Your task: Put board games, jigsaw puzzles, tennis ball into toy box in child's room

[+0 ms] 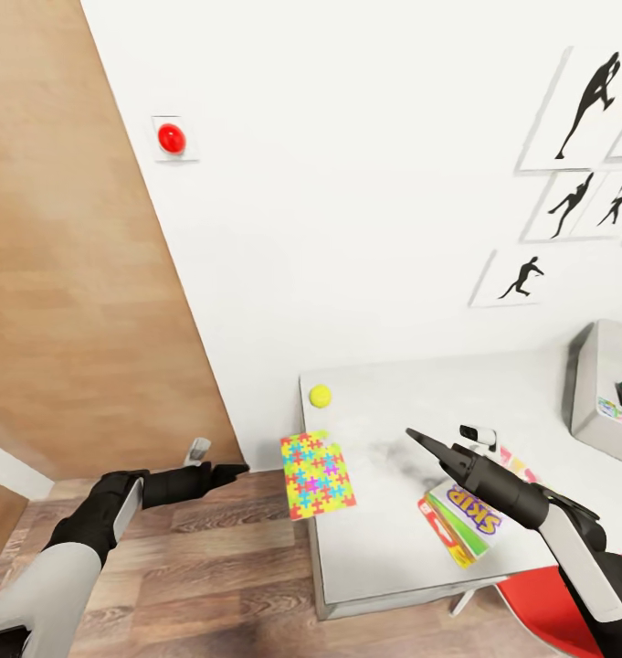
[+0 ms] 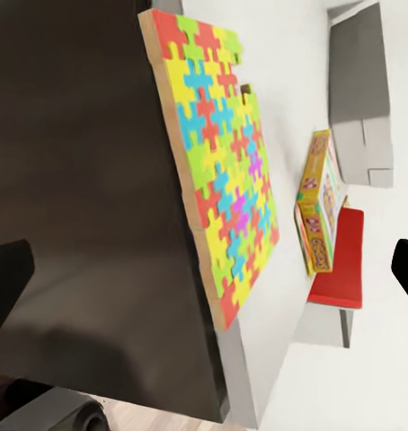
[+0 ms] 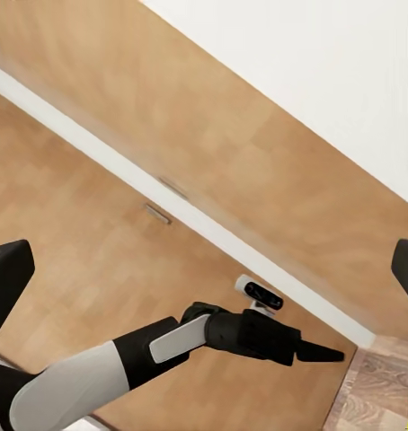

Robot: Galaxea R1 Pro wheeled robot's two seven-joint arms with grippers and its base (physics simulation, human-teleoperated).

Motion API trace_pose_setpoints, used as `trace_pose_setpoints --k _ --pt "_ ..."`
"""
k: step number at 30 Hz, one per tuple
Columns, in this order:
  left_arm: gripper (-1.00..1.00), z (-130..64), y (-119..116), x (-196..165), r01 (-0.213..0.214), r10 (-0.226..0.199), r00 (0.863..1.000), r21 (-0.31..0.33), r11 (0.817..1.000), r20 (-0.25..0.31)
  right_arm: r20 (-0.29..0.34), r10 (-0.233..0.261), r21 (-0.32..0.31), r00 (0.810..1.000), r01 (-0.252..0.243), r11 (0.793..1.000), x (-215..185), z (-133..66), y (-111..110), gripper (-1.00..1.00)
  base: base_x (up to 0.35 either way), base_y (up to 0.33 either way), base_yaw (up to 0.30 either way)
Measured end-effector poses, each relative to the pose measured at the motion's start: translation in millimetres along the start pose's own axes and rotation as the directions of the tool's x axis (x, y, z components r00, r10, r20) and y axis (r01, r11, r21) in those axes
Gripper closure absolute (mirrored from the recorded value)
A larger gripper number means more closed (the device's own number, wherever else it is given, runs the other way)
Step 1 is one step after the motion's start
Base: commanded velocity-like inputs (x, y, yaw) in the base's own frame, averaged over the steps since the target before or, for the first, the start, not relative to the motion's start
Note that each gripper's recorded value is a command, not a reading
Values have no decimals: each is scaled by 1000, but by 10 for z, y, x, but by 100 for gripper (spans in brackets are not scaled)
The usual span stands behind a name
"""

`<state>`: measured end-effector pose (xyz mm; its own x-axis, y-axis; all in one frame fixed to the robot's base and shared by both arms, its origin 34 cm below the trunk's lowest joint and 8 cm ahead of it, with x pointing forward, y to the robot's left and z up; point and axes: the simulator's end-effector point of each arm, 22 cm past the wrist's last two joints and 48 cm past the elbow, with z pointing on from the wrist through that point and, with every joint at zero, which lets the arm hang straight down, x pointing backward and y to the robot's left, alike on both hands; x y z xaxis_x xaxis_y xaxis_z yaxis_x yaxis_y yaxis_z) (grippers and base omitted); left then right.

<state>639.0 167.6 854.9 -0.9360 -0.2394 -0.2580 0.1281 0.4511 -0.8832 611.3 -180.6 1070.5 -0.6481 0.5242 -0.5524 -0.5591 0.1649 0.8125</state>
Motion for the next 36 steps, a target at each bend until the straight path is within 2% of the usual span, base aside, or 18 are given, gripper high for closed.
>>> trace_pose_setpoints --k 6,20,36 --pt "-100 1 -2 1 2 -2 1000 1 1000 0 0 1 0 1000 -1 1000 3 3 0 -100 1 -142 0" --pt "-100 7 -8 3 4 -4 1000 2 1000 0 2 2 1 1000 -2 1000 8 12 -3 -100 0 -15 0" --pt "-100 -1 -51 -49 15 -15 1000 23 1000 22 2 2 2 1000 -2 1000 12 17 -6 -100 0 -91 0"
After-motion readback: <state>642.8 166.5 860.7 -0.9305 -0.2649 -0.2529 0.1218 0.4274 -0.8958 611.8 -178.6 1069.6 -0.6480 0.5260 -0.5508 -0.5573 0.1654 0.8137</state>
